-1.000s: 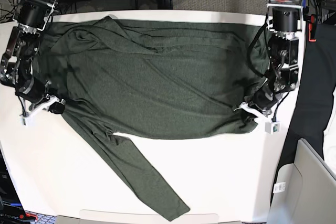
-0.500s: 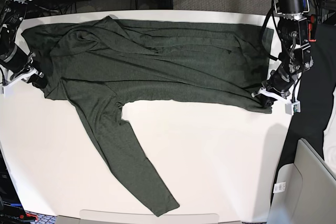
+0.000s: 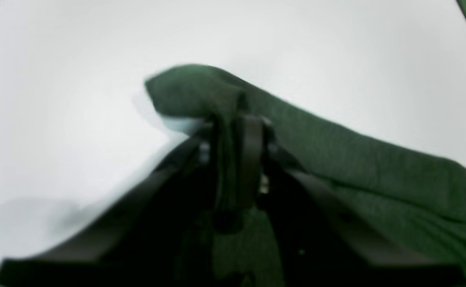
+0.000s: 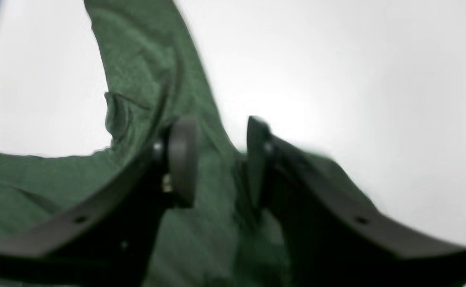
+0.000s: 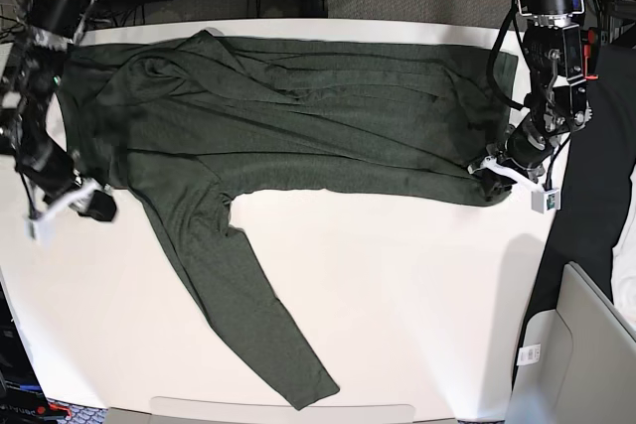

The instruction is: Fold the T-shirt properly

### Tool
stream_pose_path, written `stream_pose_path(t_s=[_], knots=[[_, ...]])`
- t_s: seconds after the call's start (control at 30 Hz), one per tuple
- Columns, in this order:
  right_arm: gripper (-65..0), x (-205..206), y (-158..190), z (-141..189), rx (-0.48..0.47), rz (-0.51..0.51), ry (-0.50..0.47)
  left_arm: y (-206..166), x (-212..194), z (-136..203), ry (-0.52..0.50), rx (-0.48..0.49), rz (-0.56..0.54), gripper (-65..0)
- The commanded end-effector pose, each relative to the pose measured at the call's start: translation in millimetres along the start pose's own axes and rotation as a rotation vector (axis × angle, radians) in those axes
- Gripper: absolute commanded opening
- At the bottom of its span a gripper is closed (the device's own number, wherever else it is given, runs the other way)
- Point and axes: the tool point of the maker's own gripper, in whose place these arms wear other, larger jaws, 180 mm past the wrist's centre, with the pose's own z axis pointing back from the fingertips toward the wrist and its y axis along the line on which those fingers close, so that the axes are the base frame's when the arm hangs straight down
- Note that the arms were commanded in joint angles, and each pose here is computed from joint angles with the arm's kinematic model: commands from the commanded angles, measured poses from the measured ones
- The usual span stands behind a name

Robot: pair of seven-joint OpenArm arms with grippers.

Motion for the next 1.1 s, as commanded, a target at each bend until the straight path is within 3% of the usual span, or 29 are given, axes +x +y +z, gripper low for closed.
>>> stream_pose_path(t_s=[0.0, 0.13, 0.27, 0.57, 1.07], knots=[[-38.5, 24, 5, 0, -0.009, 0.059, -0.04, -4, 26, 3, -0.059, -0.016, -0.019, -52.3], [-36.5, 29, 16, -30, -0.074, 0.171, 0.028, -3, 25, 3, -0.054, -0.015, -0.018, -48.9], [-36.5, 30, 19, -52, -0.129, 0.205, 0.08, -4, 25, 3, -0.055, -0.016, -0.019, -44.6], [-36.3, 22, 13, -79, -0.187, 0.221, 0.111, -3, 26, 4, -0.057, -0.014, -0.018, -42.6], [-36.4, -29, 1, -99, -0.171, 0.148, 0.233, -4, 26, 3, -0.056, -0.016, -0.02, -42.6]])
